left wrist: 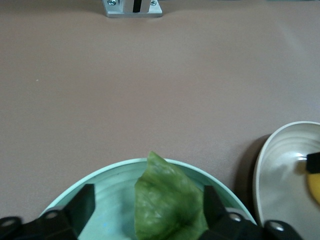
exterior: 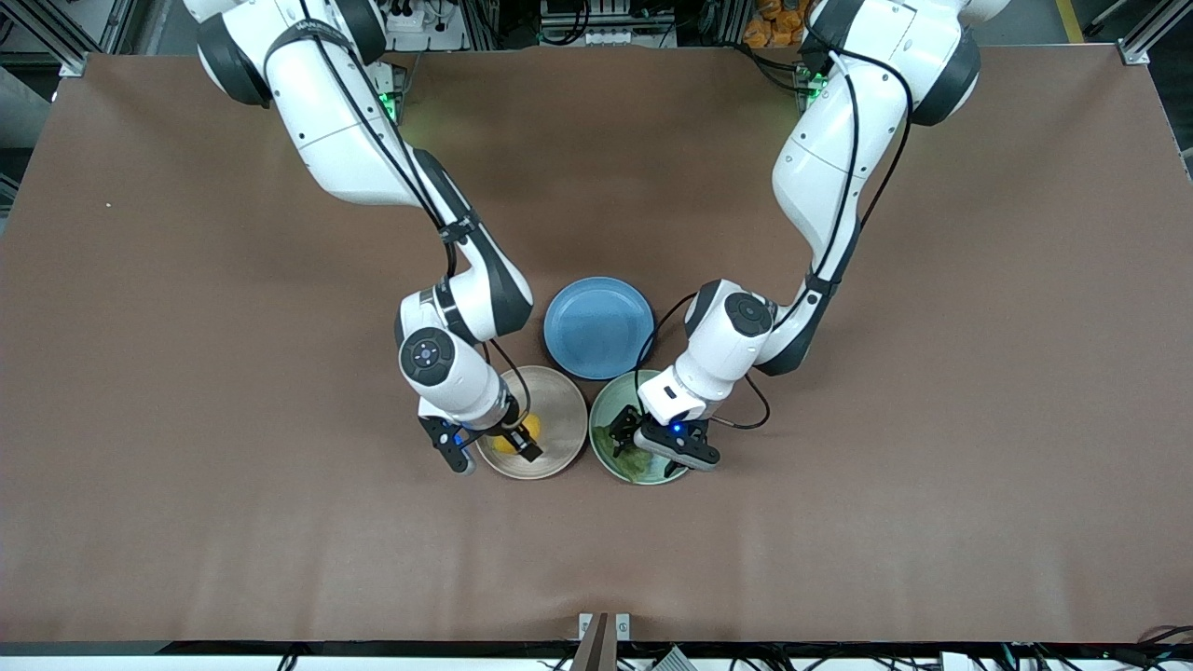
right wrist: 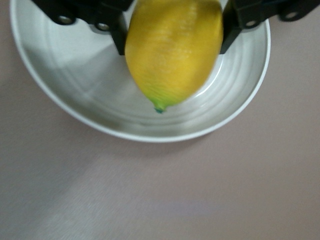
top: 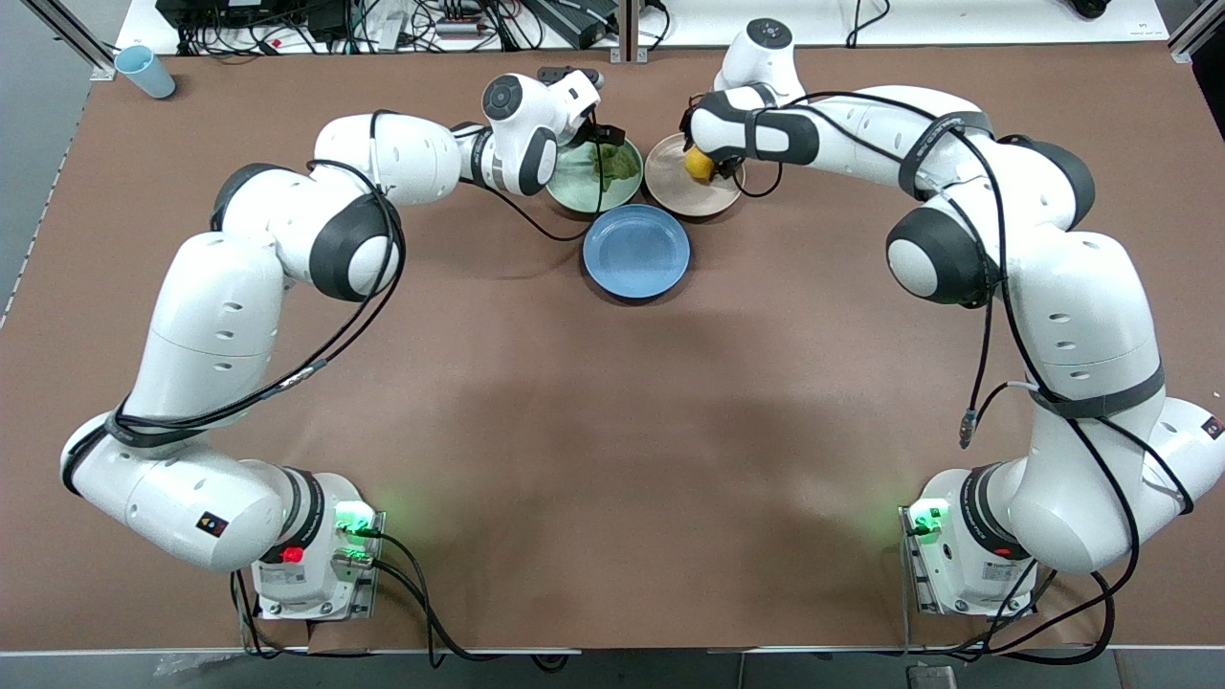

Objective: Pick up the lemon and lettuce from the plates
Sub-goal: 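Lower the right gripper onto the lemon while the left gripper lowers onto the lettuce, then close the right gripper on the lemon while the left gripper pinches the lettuce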

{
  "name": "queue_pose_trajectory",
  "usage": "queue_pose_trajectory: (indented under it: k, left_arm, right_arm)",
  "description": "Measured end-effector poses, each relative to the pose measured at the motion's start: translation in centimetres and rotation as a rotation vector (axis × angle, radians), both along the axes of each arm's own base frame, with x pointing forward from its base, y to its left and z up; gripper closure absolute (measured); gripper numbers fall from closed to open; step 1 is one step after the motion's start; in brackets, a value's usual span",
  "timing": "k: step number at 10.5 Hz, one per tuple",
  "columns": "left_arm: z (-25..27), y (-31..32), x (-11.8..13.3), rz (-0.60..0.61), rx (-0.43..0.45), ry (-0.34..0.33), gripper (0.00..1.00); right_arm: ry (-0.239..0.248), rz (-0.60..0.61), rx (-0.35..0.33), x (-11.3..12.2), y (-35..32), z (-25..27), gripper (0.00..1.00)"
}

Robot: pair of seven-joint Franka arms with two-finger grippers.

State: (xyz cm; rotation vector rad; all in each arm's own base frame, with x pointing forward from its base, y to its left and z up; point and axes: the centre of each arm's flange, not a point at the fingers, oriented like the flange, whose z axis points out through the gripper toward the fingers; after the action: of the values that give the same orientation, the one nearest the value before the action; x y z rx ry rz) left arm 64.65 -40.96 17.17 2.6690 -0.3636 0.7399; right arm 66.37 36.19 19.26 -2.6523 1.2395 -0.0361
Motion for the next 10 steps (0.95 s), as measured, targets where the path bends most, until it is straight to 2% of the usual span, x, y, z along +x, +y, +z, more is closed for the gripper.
queue_pose_trajectory:
  k: [1, 2, 5, 6, 8, 10]
  left_arm:
    - [0.0, -0.1, 0.0, -0.001, 0.000, 0.000, 0.19]
    - [-0.1, -0.1, -0.1, -0.002, 0.000, 0.001, 0.39]
    - [-0.2, -0.2, -0.2, -0.003, 0.001, 0.002, 0.82]
    - [-0.2, -0.2, -0.2, -0.003, 0.001, 0.002, 0.83]
    - [-0.1, -0.2, -0.1, -0.003, 0.000, 0.000, 0.99]
    - [0.2, -0.2, 0.0, -0.002, -0.002, -0.005, 0.99]
  right_arm:
    - [-0.017, 0.004, 0.005, -0.1, 0.6, -0.1, 0.30]
    - [-0.021, 0.007, 0.007, -0.3, 0.8, -0.1, 0.30]
    - [-0.026, 0.001, 0.005, 0.1, 0.4, 0.1, 0.30]
    - [-0.035, -0.006, 0.005, 0.5, 0.0, 0.5, 0.30]
    - [-0.032, -0.014, -0.004, 1.3, -0.9, 1.2, 0.30]
    - [0.003, 0.000, -0.033, 2.2, -2.8, 2.4, 0.30]
